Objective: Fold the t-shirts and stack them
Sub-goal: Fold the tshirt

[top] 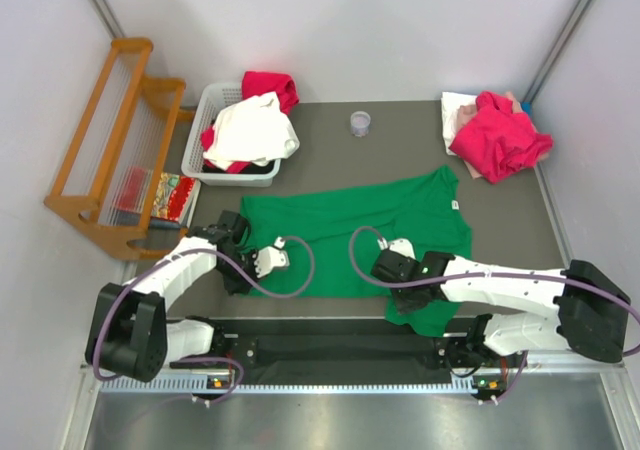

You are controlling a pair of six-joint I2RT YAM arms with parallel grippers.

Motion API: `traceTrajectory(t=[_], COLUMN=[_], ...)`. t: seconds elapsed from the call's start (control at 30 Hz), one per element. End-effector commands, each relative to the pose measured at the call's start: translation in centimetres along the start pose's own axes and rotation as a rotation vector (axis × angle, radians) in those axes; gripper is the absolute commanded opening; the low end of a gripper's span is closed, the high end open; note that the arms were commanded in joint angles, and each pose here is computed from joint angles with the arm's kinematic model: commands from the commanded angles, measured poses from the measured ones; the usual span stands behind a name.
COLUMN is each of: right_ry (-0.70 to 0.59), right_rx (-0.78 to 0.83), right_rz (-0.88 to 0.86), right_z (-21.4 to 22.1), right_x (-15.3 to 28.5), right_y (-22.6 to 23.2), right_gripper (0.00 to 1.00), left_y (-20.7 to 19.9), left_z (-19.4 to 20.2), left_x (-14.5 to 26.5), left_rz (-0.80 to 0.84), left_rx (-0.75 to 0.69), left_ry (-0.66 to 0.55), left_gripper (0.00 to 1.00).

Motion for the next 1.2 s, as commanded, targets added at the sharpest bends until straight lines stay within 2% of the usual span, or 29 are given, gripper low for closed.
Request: traceTrajectory(t=[0.0,0.17,0.2,0.33,0.37,0.4,0.43,0.6,0.67,0.83,1.17], right_ry=[-0.082,-0.108,-0.098,-0.079,-0.042,-0.009,0.013,0.071,0.107,0.135,0.070], right_rx=[-0.026,-0.035,-0.034,-0.055,-0.053,-0.044,-0.045,-0.057,-0.055,-0.048,0.006], right_rz=[-0.019,-0.020,-0.015,-0.057,-0.091,-0.095,-0.093,-0.150,-0.140,-0.139,-0.112], right_z=[-1.5,-1.5,-1.3,-0.5,-0.1,0.5,0.8,2.4,3.0,3.5,1.1], right_x=[1.8,3.1,3.2,3.6,3.6,3.1,2.8,1.6,0.8,-0.4,0.5], right_y=[0.0,-0.6,-0.9,-1.3,-1.1,-1.2,-1.2,-1.3,-1.3,-1.0,0.5], right_gripper=[0.19,0.06,0.00,0.00,0.08,0.42,0.51,0.60,0.58,0.46,0.41], left_y=[2.5,3.3,3.4,3.3,3.1,3.1,3.0,2.8,2.7,2.6,2.3], left_z=[-2.1,-4.2,-4.6,-5.0,-4.9,-4.7,-4.7,-4.4,-4.4,-4.4,-4.2], left_x=[2.2,5.2,5.9,6.7,6.5,6.5,6.4,6.0,6.0,6.1,5.4], left_rz=[-0.079,-0.099,-0.104,-0.103,-0.099,-0.103,-0.110,-0.097,-0.093,-0.088,-0.062], left_rx=[-0.013,-0.007,-0.002,0.005,0.006,0.007,0.005,0.015,0.017,0.017,0.020], left_ry=[-0.031,-0.099,-0.107,-0.125,-0.123,-0.116,-0.117,-0.110,-0.114,-0.113,-0.121], left_gripper=[0.00,0.00,0.00,0.00,0.00,0.00,0.00,0.00,0.00,0.00,0.00])
Point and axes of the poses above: each gripper's point midway between its finger pads, its own x axis back along the fingers, its own y axis along the line the jaws close on, z = x × y, the point moved 10 cm from there along x, back along the fingers, and after that the axes turned 6 degrees about -x, right-handed, at the moved point
